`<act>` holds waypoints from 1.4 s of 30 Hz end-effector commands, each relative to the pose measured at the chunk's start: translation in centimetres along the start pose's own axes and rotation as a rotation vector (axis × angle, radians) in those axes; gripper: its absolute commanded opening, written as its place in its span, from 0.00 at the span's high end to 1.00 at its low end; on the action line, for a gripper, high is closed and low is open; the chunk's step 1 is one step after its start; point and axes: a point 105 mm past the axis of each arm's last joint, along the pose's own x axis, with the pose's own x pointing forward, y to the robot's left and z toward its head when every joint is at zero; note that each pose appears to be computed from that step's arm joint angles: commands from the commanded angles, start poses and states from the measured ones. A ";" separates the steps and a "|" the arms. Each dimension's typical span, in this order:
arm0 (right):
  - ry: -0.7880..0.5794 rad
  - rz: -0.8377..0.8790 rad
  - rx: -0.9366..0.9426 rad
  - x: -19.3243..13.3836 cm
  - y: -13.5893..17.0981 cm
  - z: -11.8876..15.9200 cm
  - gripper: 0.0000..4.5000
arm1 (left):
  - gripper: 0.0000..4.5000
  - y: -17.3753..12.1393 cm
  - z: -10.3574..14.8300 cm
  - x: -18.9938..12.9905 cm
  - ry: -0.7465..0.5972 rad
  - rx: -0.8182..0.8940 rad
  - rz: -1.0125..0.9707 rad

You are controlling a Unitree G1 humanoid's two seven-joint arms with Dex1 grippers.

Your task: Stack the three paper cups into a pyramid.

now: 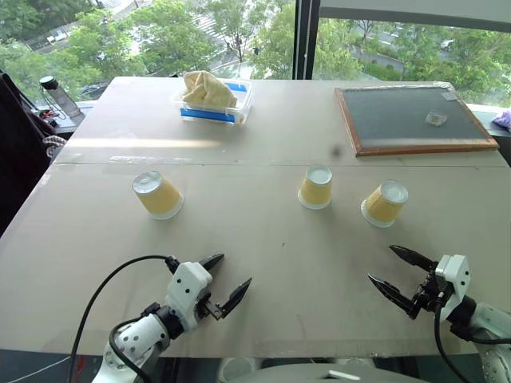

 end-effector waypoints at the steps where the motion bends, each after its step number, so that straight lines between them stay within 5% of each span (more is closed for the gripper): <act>1: -0.028 0.005 -0.024 -0.1 0.1 0.5 0.00 | 0.01 0.5 0.1 -0.5 -0.023 -0.004 0.018; 20: -0.102 -0.003 -0.039 1.3 0.5 2.7 0.00 | 0.01 1.8 0.5 -0.7 -0.086 0.009 -0.024; 29: -0.158 0.008 -0.100 8.7 0.9 7.3 0.00 | 0.01 3.1 4.3 -1.0 -0.130 0.068 -0.230; 32: -0.190 -0.007 -0.091 12.0 0.5 8.4 0.00 | 0.01 4.5 7.3 -1.1 -0.176 0.102 -0.318; 42: -0.191 -0.035 -0.056 19.1 -1.0 9.3 0.00 | 0.01 7.4 11.6 -1.4 -0.188 0.193 -0.435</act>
